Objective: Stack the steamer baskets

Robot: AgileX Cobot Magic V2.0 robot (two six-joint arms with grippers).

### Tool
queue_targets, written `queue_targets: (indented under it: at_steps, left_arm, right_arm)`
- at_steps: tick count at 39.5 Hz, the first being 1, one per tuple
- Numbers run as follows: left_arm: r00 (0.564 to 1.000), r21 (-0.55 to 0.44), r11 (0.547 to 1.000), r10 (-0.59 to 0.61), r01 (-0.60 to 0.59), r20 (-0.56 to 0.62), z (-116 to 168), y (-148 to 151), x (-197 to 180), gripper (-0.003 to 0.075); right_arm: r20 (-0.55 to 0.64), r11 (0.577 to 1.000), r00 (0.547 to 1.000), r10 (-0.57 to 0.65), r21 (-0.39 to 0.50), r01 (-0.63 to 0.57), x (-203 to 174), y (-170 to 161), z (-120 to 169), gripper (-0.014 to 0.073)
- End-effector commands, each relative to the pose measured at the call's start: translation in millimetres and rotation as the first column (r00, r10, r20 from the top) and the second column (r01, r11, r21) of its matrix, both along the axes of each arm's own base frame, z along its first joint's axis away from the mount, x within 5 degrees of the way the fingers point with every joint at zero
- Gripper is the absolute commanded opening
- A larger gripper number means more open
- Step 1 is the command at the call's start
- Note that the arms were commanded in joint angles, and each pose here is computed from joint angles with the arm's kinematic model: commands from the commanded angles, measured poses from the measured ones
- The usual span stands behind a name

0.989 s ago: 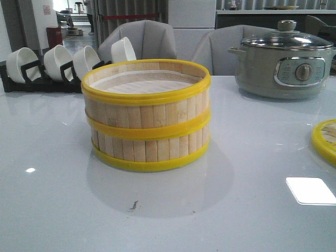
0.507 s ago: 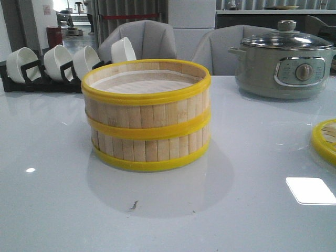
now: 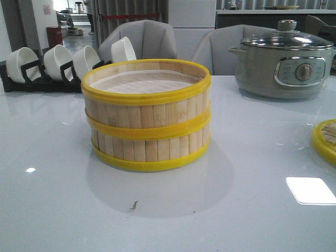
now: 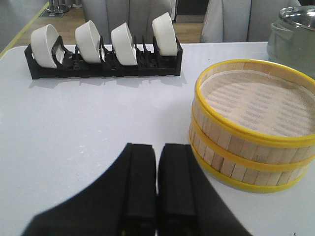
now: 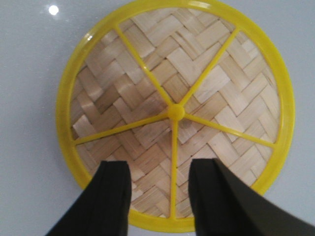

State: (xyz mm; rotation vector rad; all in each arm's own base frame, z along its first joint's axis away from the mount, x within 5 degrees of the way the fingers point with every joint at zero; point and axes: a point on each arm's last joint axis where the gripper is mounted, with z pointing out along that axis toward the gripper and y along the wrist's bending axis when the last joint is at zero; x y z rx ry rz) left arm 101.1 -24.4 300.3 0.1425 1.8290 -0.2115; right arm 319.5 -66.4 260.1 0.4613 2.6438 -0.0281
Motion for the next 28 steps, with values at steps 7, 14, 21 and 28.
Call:
queue_targets:
  at_steps: [7,14,21,28]
  left_arm:
    - [0.995,-0.039,0.999,-0.009,0.013,0.098,16.7,-1.7,1.6,0.0087]
    - [0.995,-0.039,0.999,-0.009,0.013,0.098,16.7,-1.7,1.6,0.0087]
    - [0.995,-0.039,0.999,-0.009,0.013,0.098,16.7,-1.7,1.6,0.0087]
    - [0.995,-0.039,0.999,-0.009,0.013,0.098,16.7,-1.7,1.6,0.0087]
  right_arm:
    - [0.037,0.999,0.999,-0.007,-0.047,0.009,22.9,-17.0,-5.7,0.0391]
    - [0.016,0.999,1.000,-0.008,-0.043,0.009,40.4,-21.2,-12.6,0.0391]
    - [0.004,0.999,1.000,-0.008,-0.040,0.008,45.7,-22.5,-16.5,0.0365]
    - [-0.023,0.999,1.000,-0.008,-0.034,0.008,48.4,-23.1,-26.1,0.0286]
